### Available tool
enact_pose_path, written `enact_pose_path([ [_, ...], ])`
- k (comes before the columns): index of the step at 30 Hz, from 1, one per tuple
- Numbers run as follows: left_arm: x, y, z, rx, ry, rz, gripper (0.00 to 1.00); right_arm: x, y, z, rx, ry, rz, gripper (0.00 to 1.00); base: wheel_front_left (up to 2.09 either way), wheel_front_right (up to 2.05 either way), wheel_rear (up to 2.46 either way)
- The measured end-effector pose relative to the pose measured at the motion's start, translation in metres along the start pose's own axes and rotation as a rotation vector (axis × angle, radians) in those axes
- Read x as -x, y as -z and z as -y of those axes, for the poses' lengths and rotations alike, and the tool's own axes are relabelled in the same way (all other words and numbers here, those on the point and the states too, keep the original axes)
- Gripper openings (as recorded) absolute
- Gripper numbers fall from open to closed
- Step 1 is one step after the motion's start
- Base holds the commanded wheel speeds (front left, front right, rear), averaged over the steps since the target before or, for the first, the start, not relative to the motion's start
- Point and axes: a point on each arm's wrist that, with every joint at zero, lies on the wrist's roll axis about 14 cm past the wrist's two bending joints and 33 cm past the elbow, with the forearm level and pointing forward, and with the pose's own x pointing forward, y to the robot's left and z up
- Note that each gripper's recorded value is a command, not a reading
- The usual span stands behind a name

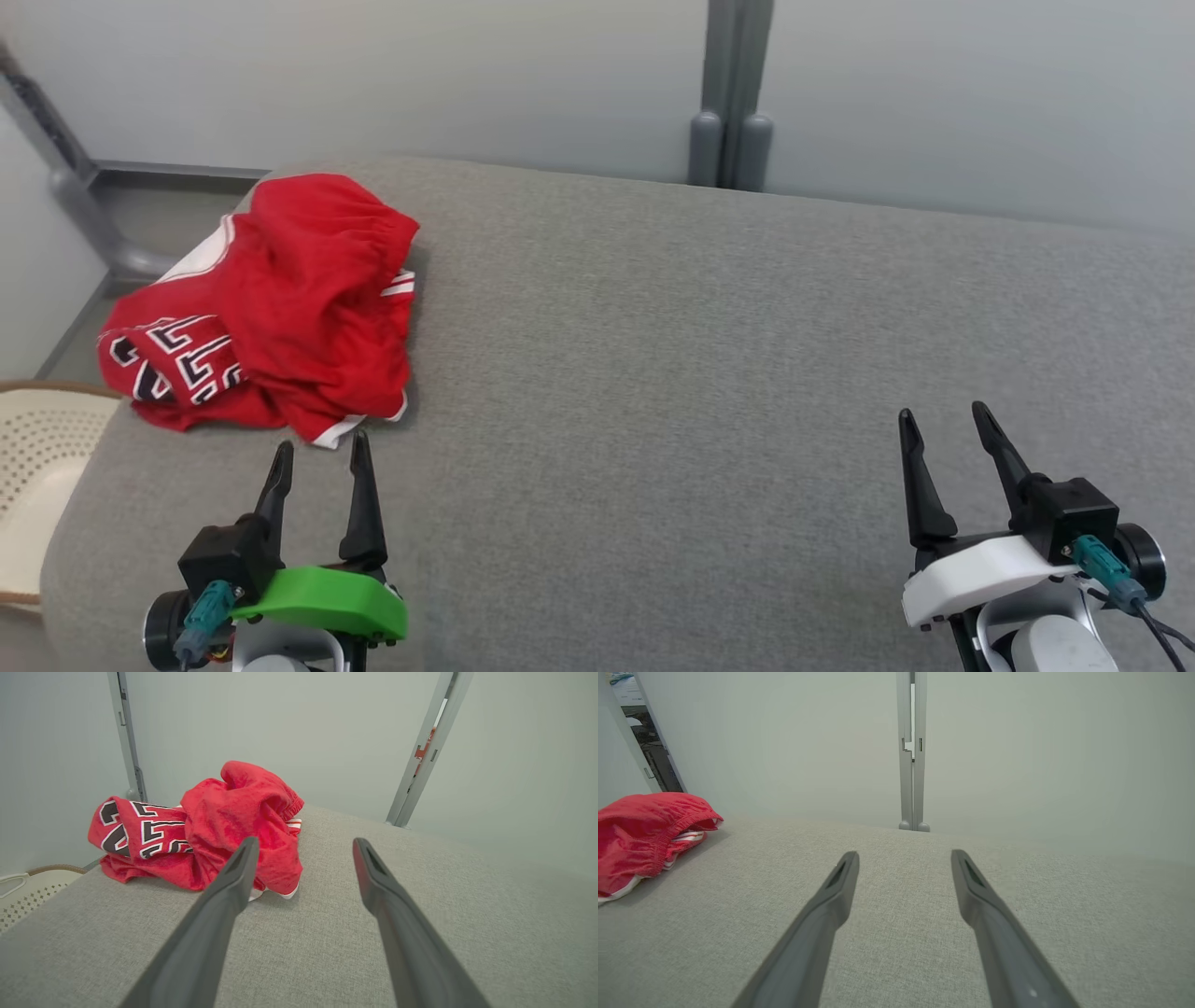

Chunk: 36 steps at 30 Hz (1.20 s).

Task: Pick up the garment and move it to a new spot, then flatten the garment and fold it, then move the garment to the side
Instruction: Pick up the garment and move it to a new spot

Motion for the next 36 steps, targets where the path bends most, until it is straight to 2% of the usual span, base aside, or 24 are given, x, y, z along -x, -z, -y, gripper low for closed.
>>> enact_pose_path([
  [18,0.074,-0.03,-0.115,-0.066,-0.376,0.076,1.0,-0.048,0.008,-0.118,-0.06,-0.339,-0.008,1.0,0.0,0.0,0.0],
  [27,0.091,-0.029,-0.134,-0.081,-0.469,0.064,1.0,-0.059,0.022,-0.144,-0.075,-0.413,-0.036,1.0,0.0,0.0,0.0],
  [36,0.095,-0.03,-0.14,-0.083,-0.492,0.065,1.0,-0.06,0.024,-0.147,-0.069,-0.421,-0.04,1.0,0.0,0.0,0.0],
])
